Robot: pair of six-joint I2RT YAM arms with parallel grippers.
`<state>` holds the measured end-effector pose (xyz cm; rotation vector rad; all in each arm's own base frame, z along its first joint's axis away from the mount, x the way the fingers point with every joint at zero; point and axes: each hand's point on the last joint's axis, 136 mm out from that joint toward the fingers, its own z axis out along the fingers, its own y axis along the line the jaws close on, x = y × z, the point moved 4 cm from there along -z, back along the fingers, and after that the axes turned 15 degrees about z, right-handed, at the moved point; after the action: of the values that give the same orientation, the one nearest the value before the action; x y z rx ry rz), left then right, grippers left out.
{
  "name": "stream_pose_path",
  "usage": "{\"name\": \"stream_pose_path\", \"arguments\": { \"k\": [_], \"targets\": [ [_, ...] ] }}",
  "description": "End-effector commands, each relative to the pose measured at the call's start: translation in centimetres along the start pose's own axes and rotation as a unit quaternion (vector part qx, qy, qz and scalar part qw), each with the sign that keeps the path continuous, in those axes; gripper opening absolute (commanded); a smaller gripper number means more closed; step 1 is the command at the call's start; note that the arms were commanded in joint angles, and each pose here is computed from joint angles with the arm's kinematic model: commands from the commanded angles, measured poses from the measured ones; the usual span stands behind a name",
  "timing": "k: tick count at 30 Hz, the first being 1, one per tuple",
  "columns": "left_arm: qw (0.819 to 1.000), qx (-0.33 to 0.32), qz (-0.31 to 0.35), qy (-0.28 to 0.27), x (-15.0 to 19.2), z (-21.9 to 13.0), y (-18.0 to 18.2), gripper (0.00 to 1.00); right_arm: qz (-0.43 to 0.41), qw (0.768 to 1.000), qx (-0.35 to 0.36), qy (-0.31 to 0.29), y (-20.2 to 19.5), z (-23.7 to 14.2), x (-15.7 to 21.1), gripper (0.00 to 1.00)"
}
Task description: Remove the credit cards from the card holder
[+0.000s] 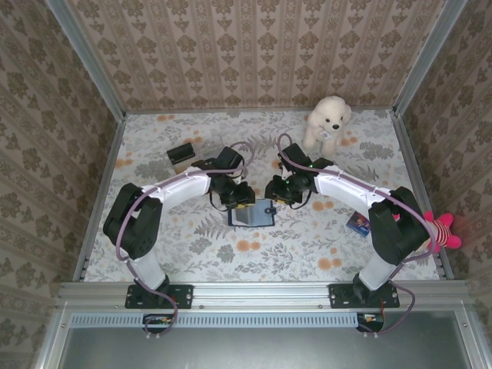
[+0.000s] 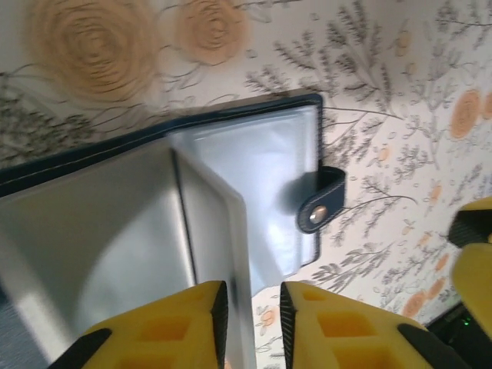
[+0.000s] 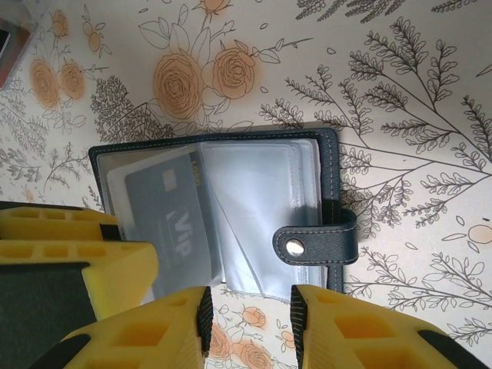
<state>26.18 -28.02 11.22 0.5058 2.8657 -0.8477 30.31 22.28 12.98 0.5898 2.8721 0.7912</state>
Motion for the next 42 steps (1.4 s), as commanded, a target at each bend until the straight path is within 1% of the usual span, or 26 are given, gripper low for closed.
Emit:
{"name": "stream_pose_path", "arguments": {
  "k": [1,5,7,10,12,15,17,19,20,25,30,34,42],
  "targets": [
    [1.0,0.025,0.007,0.003,-0.8,0.8,-1.3,0.32,0.014,1.0,-0.003,-0.002,-0.1,-0.9,0.2,0.35],
    [0.999,0.033,0.008,0.013,-0.7,1.8,-1.8,0.36,0.024,1.0,0.003,-0.018,-0.8,-1.3,-0.3,0.35],
    [0.999,0.033,0.0,0.009,-0.7,1.7,-1.5,0.39,0.026,0.999,0.006,-0.026,-1.2,-1.5,-0.5,0.35],
    [0.999,0.039,-0.021,-0.025,-1.2,0.4,-0.7,0.42,0.012,1.0,0.002,-0.028,-1.2,-1.7,-0.6,0.37],
    [0.998,0.045,-0.031,-0.042,-1.4,-0.5,-0.2,0.42,0.0,1.0,-0.004,-0.016,-0.9,-1.5,-0.4,0.37],
    [0.997,0.045,-0.046,-0.046,-1.1,-0.8,0.6,0.39,-0.015,1.0,-0.006,-0.003,-0.3,-0.9,0.0,0.36],
    [0.997,0.044,-0.055,-0.044,-0.8,-0.4,1.0,0.33,-0.023,1.0,-0.004,0.004,0.3,-0.3,0.3,0.33],
    [0.996,0.046,-0.064,-0.038,-0.6,0.2,1.3,0.27,-0.026,1.0,0.0,0.013,0.5,0.4,0.6,0.29],
    [0.996,0.044,-0.069,-0.035,-0.4,0.5,1.4,0.25,-0.028,0.999,0.003,0.017,0.7,0.8,0.8,0.27],
    [0.995,0.029,-0.094,-0.025,0.4,1.6,2.2,0.25,-0.04,0.998,0.019,0.033,0.7,2.5,1.2,0.25],
    [0.995,0.028,-0.096,-0.016,0.7,2.3,2.2,0.25,-0.036,0.998,0.028,0.053,0.1,3.9,1.4,0.24],
    [0.995,0.034,-0.094,-0.008,0.9,3.0,1.9,0.25,-0.031,0.997,0.031,0.07,-0.2,4.8,1.6,0.19],
    [0.995,0.016,-0.1,-0.003,1.4,3.7,2.7,0.26,-0.028,0.995,0.048,0.08,-1.0,6.2,1.6,0.15]
  ]
}}
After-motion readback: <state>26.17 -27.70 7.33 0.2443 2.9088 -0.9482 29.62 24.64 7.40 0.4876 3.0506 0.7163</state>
